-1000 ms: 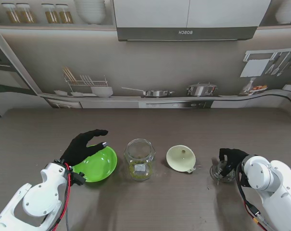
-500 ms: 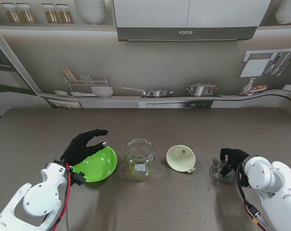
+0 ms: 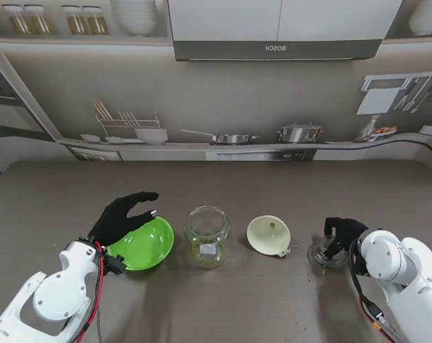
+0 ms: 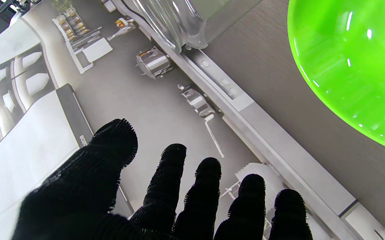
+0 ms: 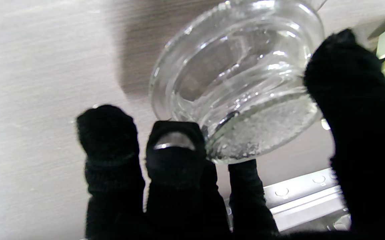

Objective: Pour mung beans into a glass jar with a funnel

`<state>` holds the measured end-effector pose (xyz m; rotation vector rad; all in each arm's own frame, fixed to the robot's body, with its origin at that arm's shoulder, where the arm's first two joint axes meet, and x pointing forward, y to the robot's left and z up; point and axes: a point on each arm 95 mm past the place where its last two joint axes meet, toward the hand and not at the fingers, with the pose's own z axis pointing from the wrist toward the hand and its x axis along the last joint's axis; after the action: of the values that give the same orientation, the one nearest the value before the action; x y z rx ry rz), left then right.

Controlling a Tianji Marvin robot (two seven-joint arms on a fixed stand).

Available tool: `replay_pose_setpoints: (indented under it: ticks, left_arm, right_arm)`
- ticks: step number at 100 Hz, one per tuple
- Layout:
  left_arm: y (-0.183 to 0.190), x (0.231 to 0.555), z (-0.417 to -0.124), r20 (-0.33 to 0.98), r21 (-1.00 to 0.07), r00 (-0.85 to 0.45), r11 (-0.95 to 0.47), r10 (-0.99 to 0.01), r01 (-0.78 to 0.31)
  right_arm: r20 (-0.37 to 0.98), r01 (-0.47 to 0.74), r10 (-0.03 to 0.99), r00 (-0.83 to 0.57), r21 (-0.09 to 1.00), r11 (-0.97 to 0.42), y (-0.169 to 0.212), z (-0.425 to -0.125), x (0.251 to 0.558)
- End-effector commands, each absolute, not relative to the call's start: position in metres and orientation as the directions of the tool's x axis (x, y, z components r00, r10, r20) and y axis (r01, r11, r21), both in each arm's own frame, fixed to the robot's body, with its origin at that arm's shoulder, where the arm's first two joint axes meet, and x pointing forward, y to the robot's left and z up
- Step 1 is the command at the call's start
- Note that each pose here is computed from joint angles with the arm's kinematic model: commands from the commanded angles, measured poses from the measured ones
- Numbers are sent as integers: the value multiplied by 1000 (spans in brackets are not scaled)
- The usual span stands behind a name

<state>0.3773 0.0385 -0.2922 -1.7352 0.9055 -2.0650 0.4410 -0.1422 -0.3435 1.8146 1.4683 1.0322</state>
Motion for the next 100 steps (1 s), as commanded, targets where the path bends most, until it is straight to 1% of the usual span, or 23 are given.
replay_pose_setpoints:
  ticks: [1, 30, 55, 76, 100]
  left_arm:
    - [37, 376, -294, 777, -627, -227, -757, -588, -186]
    - [38, 376, -294, 777, -627, -226, -757, -588, -184]
    - [38, 376, -294, 777, -627, -228, -758, -587, -182]
    - [40, 376, -294, 777, -626, -230, -760, -586, -174]
    - [43, 375, -292, 776, -625, -233, -764, -586, -161]
  right_arm:
    - [214, 520, 973, 85, 824, -226, -138, -335, 443]
    - [216, 493, 973, 77, 840, -226, -136, -310, 449]
    - [237, 447, 970, 59, 863, -237, -123, -277, 456]
    - [273, 404, 962, 21, 878, -257, -101, -245, 463]
    - [336, 357, 940, -56, 886, -295, -61, -216, 468]
